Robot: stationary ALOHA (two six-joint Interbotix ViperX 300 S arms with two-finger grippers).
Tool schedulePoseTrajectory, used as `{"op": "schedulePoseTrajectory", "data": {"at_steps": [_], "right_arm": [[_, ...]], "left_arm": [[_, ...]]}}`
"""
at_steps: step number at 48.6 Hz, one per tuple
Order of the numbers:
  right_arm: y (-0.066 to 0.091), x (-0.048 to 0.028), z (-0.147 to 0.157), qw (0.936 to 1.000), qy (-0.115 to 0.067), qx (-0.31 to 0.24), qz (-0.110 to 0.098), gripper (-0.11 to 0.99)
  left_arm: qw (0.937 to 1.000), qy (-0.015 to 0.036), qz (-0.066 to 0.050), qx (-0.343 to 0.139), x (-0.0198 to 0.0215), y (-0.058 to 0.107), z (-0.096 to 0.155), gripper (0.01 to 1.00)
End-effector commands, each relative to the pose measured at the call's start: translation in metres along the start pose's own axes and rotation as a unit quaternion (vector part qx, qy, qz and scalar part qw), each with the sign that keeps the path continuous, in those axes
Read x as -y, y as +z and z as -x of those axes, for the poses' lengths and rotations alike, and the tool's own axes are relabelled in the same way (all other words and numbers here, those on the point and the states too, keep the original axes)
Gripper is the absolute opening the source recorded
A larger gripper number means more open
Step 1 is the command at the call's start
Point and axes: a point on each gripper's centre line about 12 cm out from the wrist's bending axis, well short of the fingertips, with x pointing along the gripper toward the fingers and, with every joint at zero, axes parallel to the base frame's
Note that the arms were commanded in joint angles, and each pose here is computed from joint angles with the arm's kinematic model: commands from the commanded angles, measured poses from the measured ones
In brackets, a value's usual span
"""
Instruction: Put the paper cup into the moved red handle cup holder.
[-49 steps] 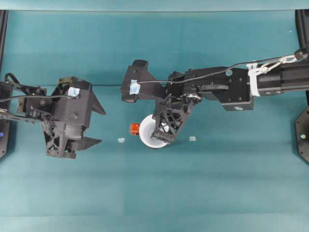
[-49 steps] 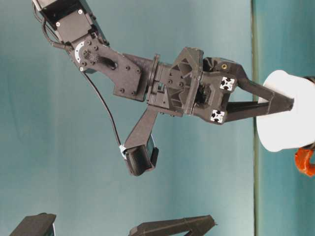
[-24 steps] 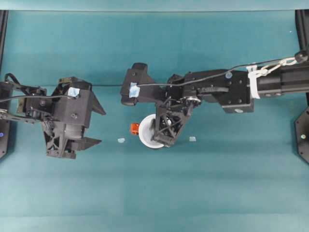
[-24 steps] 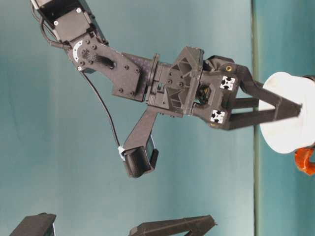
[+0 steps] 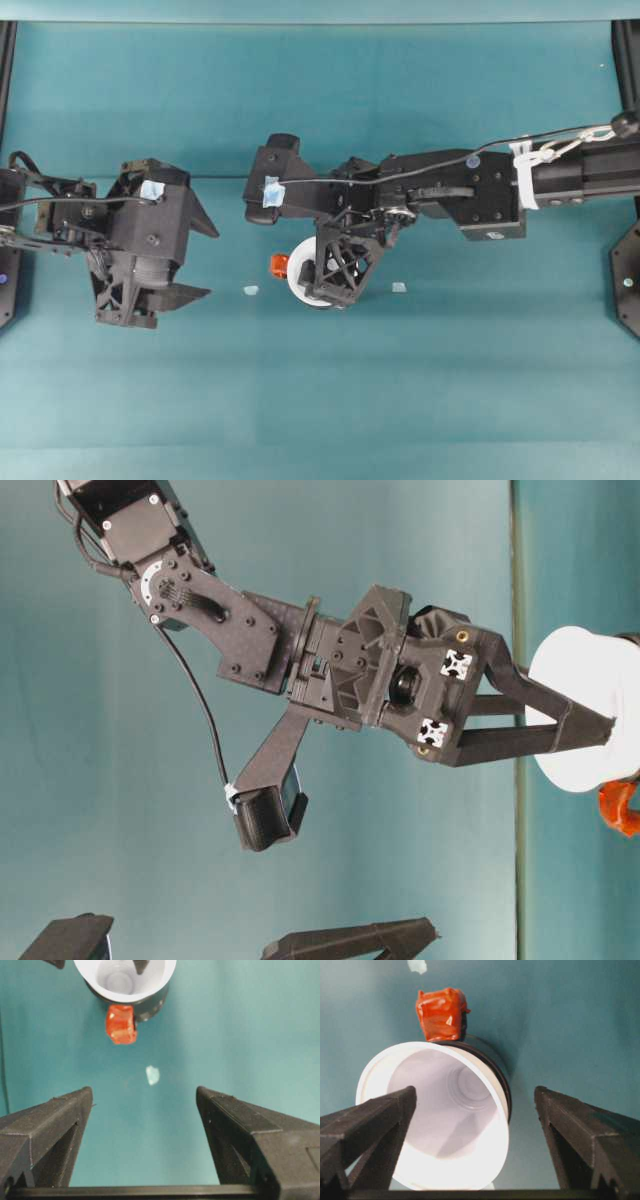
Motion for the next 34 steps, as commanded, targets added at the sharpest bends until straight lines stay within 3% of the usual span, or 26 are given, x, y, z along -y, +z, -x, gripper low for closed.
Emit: {"op": "schedulePoseTrajectory", "data": {"at_steps": [1, 13, 26, 34], "right_arm": [[0.009, -0.0034, 0.018, 0.9995, 0.004, 0.029, 0.004, 0.87], [0.017, -0.0078, 0.058, 0.9958, 0.012, 0.089, 0.017, 0.87], [0.014, -0.0137, 0.106, 0.9895, 0.023, 0.138, 0.036, 0.87], [0.009, -0.0130, 0.126, 0.9862, 0.027, 0.159, 0.038, 0.87]], "left_arm": [[0.9998, 0.0020, -0.002, 0.018, -0.0006, 0.008, 0.006, 0.891], [0.9998, 0.0023, 0.001, 0.020, -0.0003, 0.005, 0.010, 0.891], [0.9998, 0.0024, 0.001, 0.021, 0.0002, 0.001, 0.013, 0.890], [0.9998, 0.0025, 0.000, 0.021, 0.0001, 0.001, 0.013, 0.891]]}}
